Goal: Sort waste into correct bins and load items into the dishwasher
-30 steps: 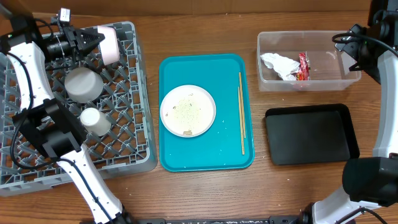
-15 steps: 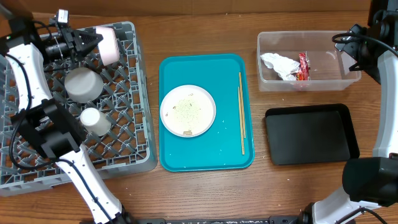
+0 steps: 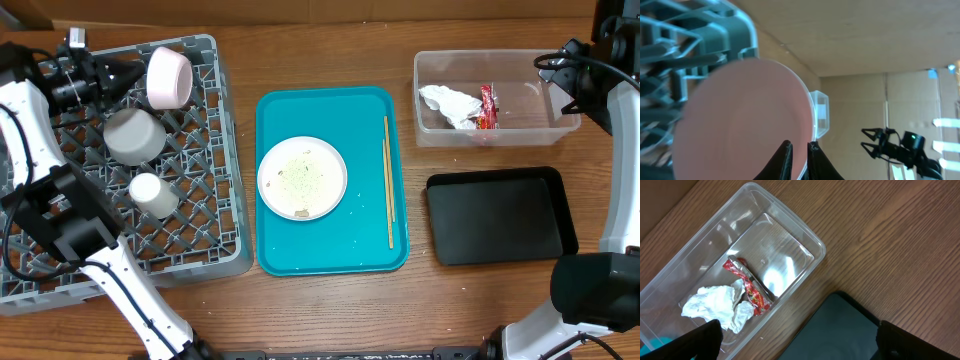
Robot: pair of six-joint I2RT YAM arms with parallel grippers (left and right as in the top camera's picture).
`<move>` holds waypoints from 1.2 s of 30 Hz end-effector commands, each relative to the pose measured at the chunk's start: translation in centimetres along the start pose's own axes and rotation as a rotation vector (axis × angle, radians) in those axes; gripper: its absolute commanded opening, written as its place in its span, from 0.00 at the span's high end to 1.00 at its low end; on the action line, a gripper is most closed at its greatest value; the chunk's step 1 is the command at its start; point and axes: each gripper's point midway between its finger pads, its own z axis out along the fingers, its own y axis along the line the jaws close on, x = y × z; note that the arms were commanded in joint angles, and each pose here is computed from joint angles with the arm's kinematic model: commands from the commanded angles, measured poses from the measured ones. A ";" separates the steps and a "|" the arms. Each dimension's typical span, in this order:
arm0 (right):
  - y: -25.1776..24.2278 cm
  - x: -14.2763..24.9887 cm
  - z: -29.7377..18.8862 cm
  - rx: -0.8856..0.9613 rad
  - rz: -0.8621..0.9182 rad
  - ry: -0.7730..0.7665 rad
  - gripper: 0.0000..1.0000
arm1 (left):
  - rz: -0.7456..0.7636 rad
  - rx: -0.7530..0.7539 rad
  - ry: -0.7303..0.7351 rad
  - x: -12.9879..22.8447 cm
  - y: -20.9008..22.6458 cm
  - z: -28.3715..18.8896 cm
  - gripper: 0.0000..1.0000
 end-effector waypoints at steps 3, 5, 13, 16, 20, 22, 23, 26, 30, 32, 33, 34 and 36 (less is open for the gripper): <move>-0.2 -0.8 -1.3 -0.011 0.017 -0.040 0.00 | -0.037 -0.107 -0.014 0.1 1.9 -1.4 0.80; -0.2 -0.8 -1.3 -0.011 0.017 -0.040 0.00 | -0.053 -0.124 -0.019 0.1 2.2 -1.9 0.78; -0.2 -0.8 -1.3 -0.011 0.017 -0.040 0.00 | -0.025 -0.135 -0.060 -0.7 -0.1 -4.3 0.75; -0.2 -0.8 -1.3 -0.011 0.017 -0.040 0.00 | 0.049 -0.155 -0.059 -0.6 -2.1 -4.8 0.75; -0.2 -0.8 -1.3 -0.011 0.017 -0.040 0.00 | 0.206 -0.206 -0.026 0.5 -5.4 -4.6 0.75; -0.2 -0.8 -1.3 -0.011 0.017 -0.040 0.00 | 0.280 -0.244 -0.013 1.0 -7.1 -4.2 0.75; -0.2 -0.8 -1.3 -0.011 0.017 -0.040 0.00 | 0.292 -0.270 -0.012 1.1 -7.7 -4.0 0.74; -0.2 -0.8 -1.3 -0.011 0.017 -0.040 0.00 | 0.400 -0.358 0.029 2.3 -9.8 -2.0 0.50; -0.2 -0.8 -1.3 -0.011 0.016 -0.040 0.00 | 0.512 -0.630 0.122 4.1 -9.6 1.0 0.31; -0.2 -0.8 -1.3 -0.011 0.016 -0.040 0.00 | 0.535 -0.738 0.158 5.1 -9.4 2.7 0.30; -0.2 -0.8 -1.3 -0.011 0.017 -0.040 0.00 | 0.556 -0.768 0.183 5.7 -9.5 4.0 0.30; -0.2 -0.8 -1.3 -0.011 0.017 -0.040 0.00 | 0.578 -0.794 0.207 6.4 -9.6 5.1 0.28; -0.2 -0.8 -1.3 -0.011 0.017 -0.040 0.00 | 0.626 -0.855 0.256 7.7 -9.7 7.3 0.10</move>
